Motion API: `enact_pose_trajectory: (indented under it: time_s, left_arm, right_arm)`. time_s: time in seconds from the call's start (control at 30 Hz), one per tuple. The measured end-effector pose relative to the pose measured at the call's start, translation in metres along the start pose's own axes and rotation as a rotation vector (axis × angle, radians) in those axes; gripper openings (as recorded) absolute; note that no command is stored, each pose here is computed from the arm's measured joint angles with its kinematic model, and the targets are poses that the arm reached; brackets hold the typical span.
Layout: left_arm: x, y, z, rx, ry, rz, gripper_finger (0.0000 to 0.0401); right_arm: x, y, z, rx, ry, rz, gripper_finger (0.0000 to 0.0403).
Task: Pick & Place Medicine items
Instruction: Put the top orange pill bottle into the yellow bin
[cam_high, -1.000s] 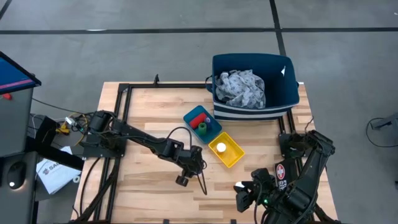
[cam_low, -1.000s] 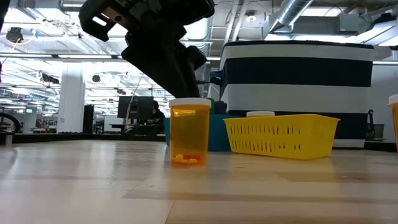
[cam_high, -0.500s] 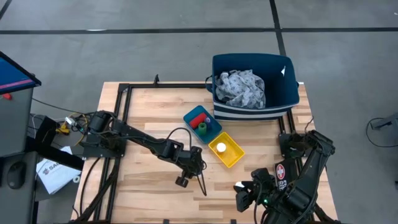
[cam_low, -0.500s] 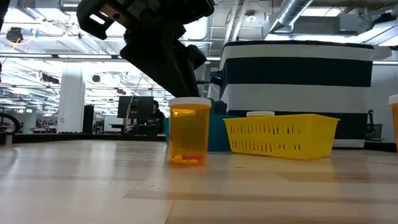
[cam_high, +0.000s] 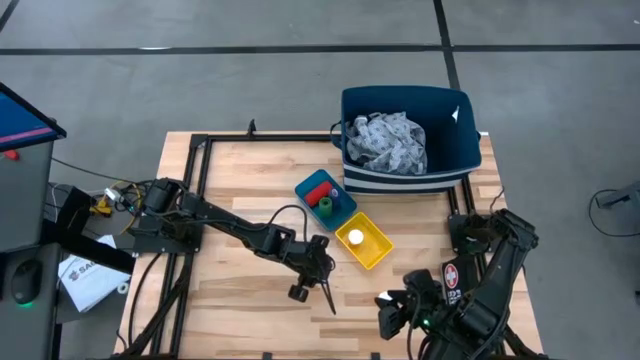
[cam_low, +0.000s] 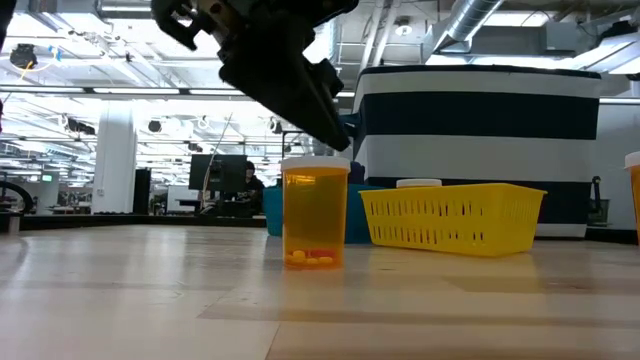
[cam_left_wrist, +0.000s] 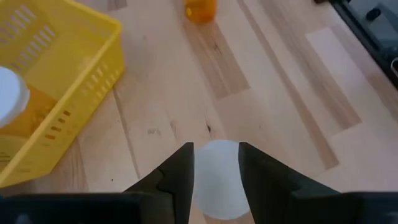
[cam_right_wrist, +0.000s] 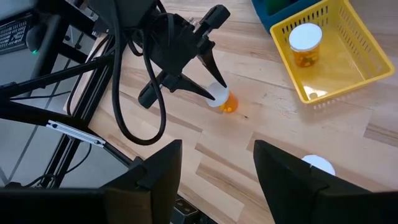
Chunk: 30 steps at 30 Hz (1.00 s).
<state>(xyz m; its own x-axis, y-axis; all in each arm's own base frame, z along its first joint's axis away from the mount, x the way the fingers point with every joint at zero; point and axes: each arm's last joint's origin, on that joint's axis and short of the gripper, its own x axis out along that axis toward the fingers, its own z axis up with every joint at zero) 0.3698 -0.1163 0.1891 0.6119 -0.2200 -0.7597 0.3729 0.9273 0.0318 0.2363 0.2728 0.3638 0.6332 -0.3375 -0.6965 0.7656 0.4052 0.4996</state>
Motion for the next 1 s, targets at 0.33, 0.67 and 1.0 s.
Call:
enact_pose_trajectory:
  time_s: [0.33, 0.67, 1.0]
  left_arm:
    - [-0.040, 0.017, 0.015, -0.097, -0.011, 0.072, 0.0129]
    - [-0.124, 0.030, -0.033, -0.419, -0.032, 0.186, 0.0151]
    - [-0.183, -0.005, -0.077, -0.574, -0.216, 0.236, 0.0156]
  right_arm:
    - [0.001, 0.000, 0.001, -0.037, -0.007, 0.002, 0.0196]
    - [0.024, 0.010, 0.025, -0.193, -0.102, -0.030, 0.0209]
    - [0.086, 0.037, 0.083, -0.427, -0.152, -0.097, 0.0234]
